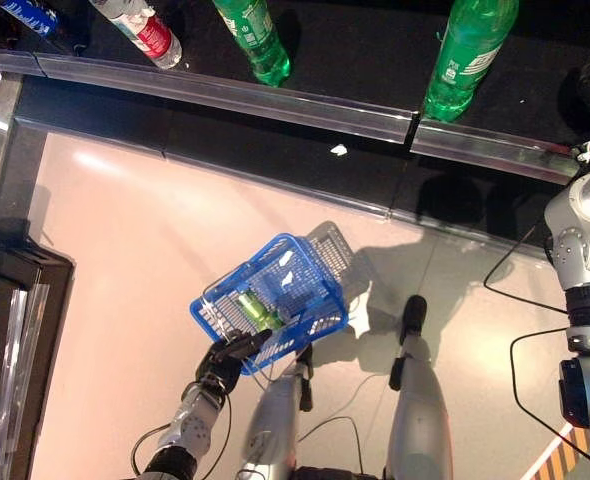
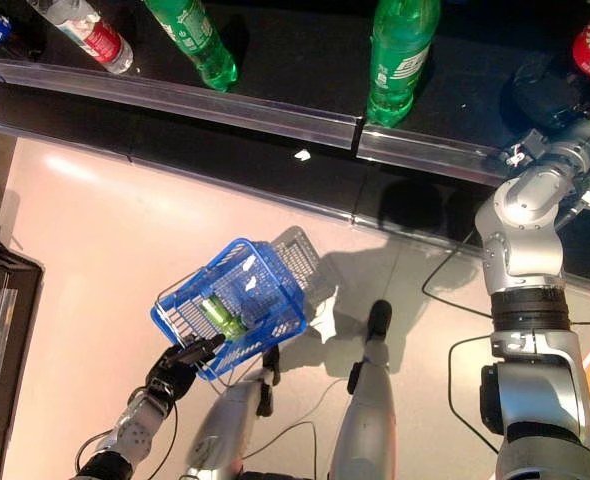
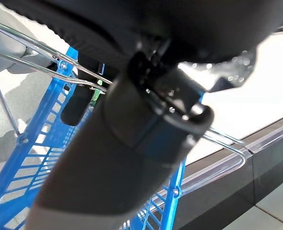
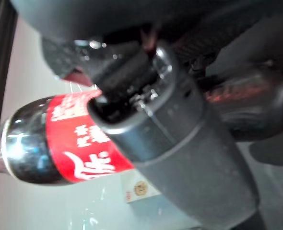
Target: Pick up the drink and place into the basket.
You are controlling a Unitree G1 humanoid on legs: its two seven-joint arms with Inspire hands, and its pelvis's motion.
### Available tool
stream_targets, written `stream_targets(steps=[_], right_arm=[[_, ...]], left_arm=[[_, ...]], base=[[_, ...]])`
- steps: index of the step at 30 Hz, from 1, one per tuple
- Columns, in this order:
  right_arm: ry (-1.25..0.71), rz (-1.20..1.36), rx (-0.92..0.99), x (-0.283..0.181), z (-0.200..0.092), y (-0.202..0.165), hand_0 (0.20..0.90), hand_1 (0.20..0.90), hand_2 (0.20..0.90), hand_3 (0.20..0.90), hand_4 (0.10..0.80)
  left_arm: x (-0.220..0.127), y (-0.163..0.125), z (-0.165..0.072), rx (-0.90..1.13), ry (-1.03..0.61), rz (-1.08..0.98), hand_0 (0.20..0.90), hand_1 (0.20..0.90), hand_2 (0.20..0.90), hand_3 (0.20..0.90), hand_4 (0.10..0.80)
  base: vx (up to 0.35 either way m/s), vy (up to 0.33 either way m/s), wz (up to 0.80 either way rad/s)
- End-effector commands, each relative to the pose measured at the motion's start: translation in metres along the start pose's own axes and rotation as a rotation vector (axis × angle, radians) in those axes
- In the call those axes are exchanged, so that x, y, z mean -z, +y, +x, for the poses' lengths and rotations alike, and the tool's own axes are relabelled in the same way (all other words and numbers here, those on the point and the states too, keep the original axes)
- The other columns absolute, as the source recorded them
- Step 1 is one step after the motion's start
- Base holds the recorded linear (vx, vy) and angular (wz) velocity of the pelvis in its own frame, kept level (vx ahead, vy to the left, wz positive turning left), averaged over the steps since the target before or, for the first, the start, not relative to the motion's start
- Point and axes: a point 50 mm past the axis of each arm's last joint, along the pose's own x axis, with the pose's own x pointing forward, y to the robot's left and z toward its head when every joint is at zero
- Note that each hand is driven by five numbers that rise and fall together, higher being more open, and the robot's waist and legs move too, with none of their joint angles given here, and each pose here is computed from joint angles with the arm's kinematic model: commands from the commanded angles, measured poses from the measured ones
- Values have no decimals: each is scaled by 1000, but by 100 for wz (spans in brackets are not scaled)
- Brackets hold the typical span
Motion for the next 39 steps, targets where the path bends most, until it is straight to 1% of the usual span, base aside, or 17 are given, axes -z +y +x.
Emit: stream_targets(steps=[1, 4, 5, 6, 7, 11, 16, 26, 29, 32, 39], right_arm=[[-355, 20, 36, -92, 30, -11, 900, 900, 900, 900, 800], [-354, 5, 64, -93, 34, -15, 900, 900, 900, 900, 800], [-344, -11, 90, -93, 37, -19, 695, 695, 695, 661, 561], [-334, -17, 108, -91, 40, -22, 364, 364, 364, 274, 174], [-327, -14, 118, -90, 41, -25, 300, 300, 300, 200, 100], [-312, -4, 143, -88, 46, -32, 300, 300, 300, 200, 100], [-326, 4, 126, -92, 48, -32, 300, 300, 300, 200, 100], [-355, -21, 99, -88, 40, -35, 300, 300, 300, 200, 100], [-343, -38, 67, -79, 34, -41, 300, 300, 300, 200, 100], [-352, -57, -9, -68, 20, -43, 300, 300, 300, 200, 100], [-444, -83, -181, -57, -27, -41, 300, 300, 300, 200, 100]], left_arm=[[43, 49, -42, -63, 143, 26, 300, 300, 300, 200, 100], [42, 49, -42, -64, 145, 26, 300, 300, 300, 200, 100], [42, 50, -42, -63, 147, 27, 300, 300, 300, 200, 100], [41, 50, -42, -63, 147, 27, 300, 300, 300, 200, 100], [41, 50, -42, -63, 146, 25, 300, 300, 300, 200, 100], [40, 51, -43, -63, 138, 25, 300, 300, 300, 200, 100], [35, 52, -42, -57, 132, 28, 300, 300, 300, 200, 100], [33, 54, -42, -79, 100, 27, 300, 300, 300, 200, 100], [32, 55, -43, -86, 71, 3, 300, 300, 300, 200, 100], [29, 58, -43, -117, 41, -17, 300, 300, 300, 200, 100], [28, 66, -47, -139, -8, -17, 300, 300, 300, 200, 100]], base=[[0, 0, 0], [0, 0, 0], [0, 0, 0], [0, 0, 0], [0, 0, 0], [-10, -3, 0], [-43, 5, 0], [-13, 11, 0], [-14, 62, 2], [-21, 60, 0], [-11, 17, -1]])
